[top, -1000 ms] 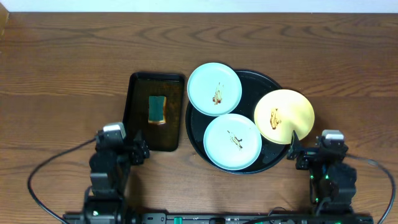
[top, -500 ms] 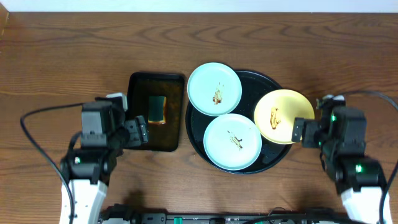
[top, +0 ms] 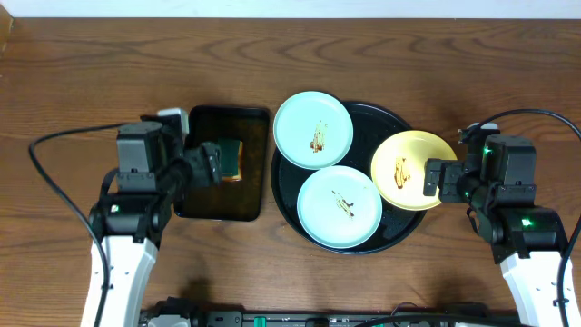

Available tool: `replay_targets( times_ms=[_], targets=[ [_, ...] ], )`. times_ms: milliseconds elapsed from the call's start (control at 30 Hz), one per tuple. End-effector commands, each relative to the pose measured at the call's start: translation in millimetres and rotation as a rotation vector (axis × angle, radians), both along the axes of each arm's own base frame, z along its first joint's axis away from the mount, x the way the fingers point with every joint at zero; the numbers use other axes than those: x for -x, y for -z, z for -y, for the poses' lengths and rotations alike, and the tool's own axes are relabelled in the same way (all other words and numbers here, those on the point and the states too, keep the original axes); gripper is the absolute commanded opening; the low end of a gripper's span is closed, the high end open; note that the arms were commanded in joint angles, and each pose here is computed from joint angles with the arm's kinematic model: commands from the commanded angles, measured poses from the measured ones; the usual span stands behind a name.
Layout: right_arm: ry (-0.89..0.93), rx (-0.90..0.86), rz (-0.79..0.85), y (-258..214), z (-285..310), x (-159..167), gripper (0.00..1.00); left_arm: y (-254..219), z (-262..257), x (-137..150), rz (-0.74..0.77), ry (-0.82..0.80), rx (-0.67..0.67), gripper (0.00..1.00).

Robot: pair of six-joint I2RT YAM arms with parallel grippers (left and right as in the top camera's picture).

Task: Clean dirty plates on tray and stack at the side
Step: 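Reach the left gripper to the sponge on the black tray and grasp it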

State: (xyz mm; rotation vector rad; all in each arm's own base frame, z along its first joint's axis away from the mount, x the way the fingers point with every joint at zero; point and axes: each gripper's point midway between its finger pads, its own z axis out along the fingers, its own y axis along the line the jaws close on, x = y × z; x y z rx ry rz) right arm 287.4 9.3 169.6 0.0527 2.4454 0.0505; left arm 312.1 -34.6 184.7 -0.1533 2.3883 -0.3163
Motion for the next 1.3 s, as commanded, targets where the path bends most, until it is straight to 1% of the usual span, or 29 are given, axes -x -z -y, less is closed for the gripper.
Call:
replay_targets(
  times_ms=[0,133,267,333,600,900,1033,1100,1167,1200,1267],
  targets=[
    [-0.018,0.009,0.025,-9.3,-3.7,-3.5,0.99,2.3,-4.9,-20.2,-0.005,-0.020,-0.019,0.79],
    [-0.018,0.009,0.025,-9.3,-3.7,-3.5,0.99,22.1,-6.7,-39.0,-0.053,-0.002,-0.060,0.79],
    [-0.018,0.009,0.026,-9.3,-3.7,-3.8,0.99,49.8,10.4,-50.6,-0.090,0.111,-0.121,0.78],
    [-0.018,0.009,0.028,-9.6,-3.8,-4.1,0.99,65.4,12.9,-54.6,-0.122,0.111,-0.158,0.78],
    [-0.018,0.009,0.024,-8.9,-3.7,-3.7,0.99,122.2,28.8,-54.3,-0.260,0.162,-0.184,0.78],
    [-0.018,0.009,0.024,-8.9,-3.8,-3.6,0.99,154.0,27.0,-52.2,-0.337,0.163,-0.195,0.76],
    [-0.018,0.009,0.024,-8.8,-3.8,-3.6,0.99,164.6,26.9,-49.6,-0.367,0.166,-0.196,0.72],
    [-0.019,0.009,0.024,-8.8,-3.8,-3.5,0.99,166.6,26.7,-49.2,-0.373,0.166,-0.197,0.68],
    [-0.018,0.009,0.023,-8.7,-3.8,-3.5,0.99,166.3,26.8,-50.1,-0.369,0.166,-0.196,0.61],
    [-0.018,0.009,0.023,-8.7,-3.8,-3.5,0.99,166.0,27.1,-50.8,-0.366,0.166,-0.196,0.56],
    [-0.018,0.009,0.023,-8.7,-3.8,-3.5,0.99,165.8,27.1,-51.4,-0.363,0.165,-0.195,0.48]
  ],
)
